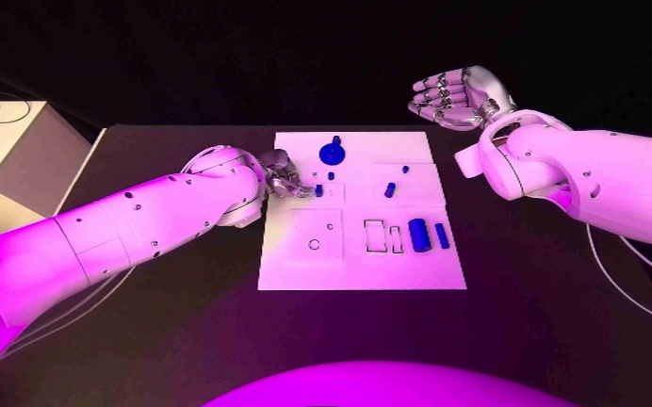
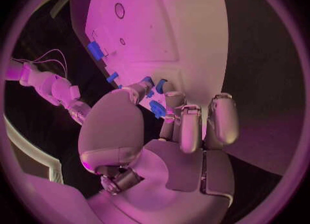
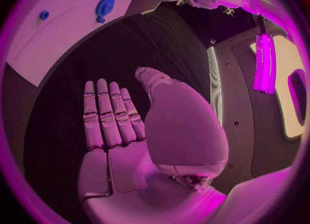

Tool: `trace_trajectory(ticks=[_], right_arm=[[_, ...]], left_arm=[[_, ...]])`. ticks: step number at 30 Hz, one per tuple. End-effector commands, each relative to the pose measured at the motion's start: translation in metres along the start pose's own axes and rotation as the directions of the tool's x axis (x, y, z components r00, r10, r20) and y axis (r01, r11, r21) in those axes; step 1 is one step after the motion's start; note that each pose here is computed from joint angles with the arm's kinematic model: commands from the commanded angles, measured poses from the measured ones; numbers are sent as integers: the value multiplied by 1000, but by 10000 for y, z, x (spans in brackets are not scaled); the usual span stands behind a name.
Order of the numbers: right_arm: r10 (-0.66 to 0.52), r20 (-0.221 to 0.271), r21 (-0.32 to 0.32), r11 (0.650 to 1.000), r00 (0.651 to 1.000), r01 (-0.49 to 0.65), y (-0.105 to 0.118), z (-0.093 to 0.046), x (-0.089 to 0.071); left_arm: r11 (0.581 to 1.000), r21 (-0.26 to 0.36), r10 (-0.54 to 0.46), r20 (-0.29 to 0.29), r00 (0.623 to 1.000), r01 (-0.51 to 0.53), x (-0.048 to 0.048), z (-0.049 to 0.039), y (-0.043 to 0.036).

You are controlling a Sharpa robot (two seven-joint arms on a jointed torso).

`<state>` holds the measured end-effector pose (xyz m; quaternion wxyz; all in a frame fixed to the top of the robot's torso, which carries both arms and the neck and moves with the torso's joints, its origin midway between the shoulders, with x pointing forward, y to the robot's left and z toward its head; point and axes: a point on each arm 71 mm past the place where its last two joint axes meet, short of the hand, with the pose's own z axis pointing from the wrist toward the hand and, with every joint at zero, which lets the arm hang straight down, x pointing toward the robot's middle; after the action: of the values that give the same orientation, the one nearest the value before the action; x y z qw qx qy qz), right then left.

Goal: Assemble the parts on the task board

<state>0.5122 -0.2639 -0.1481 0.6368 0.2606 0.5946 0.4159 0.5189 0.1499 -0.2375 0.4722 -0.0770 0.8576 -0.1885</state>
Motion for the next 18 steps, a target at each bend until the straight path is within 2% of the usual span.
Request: trace_trajectory(ticks=[1,18], right_arm=[[1,-14,-5,1000,1000,-1,5,0,9],[1,-17,0,1000,1000,-1,-6,0,4]], left_arm=[[999,-40,11,-26,1000,-12,84,10,89],[999,-40,7,-4,1000,-7,38,-47,117]])
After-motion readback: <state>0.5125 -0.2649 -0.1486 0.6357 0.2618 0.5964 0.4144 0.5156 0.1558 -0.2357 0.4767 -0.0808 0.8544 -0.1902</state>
